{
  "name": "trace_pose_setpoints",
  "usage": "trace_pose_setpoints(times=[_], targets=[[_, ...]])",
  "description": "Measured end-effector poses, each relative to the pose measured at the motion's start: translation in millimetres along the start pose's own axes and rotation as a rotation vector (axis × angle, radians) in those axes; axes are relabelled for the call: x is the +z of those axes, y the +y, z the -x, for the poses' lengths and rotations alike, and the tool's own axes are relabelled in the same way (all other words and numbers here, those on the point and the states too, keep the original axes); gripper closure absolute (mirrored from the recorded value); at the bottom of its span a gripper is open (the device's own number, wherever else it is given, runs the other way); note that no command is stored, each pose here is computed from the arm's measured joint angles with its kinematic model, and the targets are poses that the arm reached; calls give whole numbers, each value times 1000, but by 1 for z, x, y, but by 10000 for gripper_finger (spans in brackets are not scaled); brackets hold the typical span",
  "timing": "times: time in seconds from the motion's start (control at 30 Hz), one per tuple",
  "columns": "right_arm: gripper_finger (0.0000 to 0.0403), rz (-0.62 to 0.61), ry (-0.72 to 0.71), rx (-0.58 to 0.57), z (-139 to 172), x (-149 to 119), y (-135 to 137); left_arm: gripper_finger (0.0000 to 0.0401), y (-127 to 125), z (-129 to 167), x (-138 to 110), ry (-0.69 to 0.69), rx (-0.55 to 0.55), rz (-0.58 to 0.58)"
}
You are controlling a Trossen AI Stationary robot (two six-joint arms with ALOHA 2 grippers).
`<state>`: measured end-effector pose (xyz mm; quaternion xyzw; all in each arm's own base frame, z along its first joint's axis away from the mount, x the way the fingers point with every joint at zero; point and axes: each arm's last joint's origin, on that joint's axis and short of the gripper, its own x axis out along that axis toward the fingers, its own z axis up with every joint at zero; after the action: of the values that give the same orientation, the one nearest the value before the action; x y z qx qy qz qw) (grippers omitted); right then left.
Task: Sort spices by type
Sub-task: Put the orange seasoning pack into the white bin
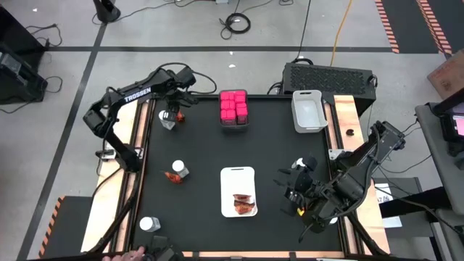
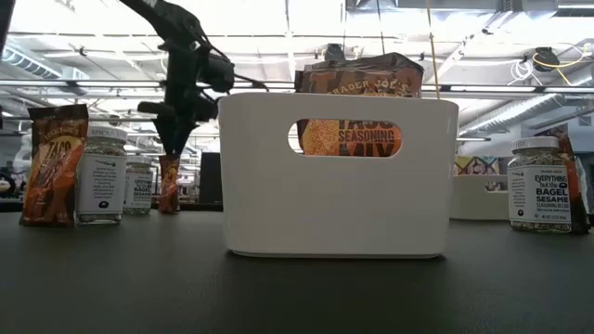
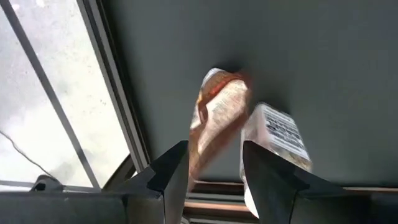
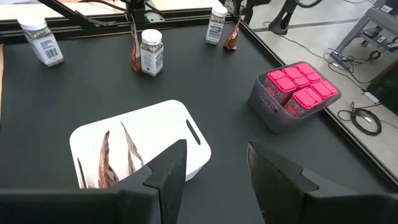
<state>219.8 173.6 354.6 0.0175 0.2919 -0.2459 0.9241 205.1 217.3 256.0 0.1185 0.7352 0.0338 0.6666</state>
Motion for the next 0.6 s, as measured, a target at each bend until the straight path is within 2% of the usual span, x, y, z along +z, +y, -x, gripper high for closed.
trace_pose_setpoints(times=[0.2, 0.3, 0.4, 0.6], targets=[[239, 0, 1, 0, 0, 0, 0, 248, 6, -15, 5, 56, 15, 1], [239, 0, 1, 1, 0, 0, 0, 262, 6, -17, 6, 67, -1, -4], [239, 0, 4, 3, 0, 0, 0, 294, 5, -17, 5, 71, -7, -6], [239, 5, 4, 4, 0, 0, 0, 391, 5, -17, 6, 30, -38, 28]])
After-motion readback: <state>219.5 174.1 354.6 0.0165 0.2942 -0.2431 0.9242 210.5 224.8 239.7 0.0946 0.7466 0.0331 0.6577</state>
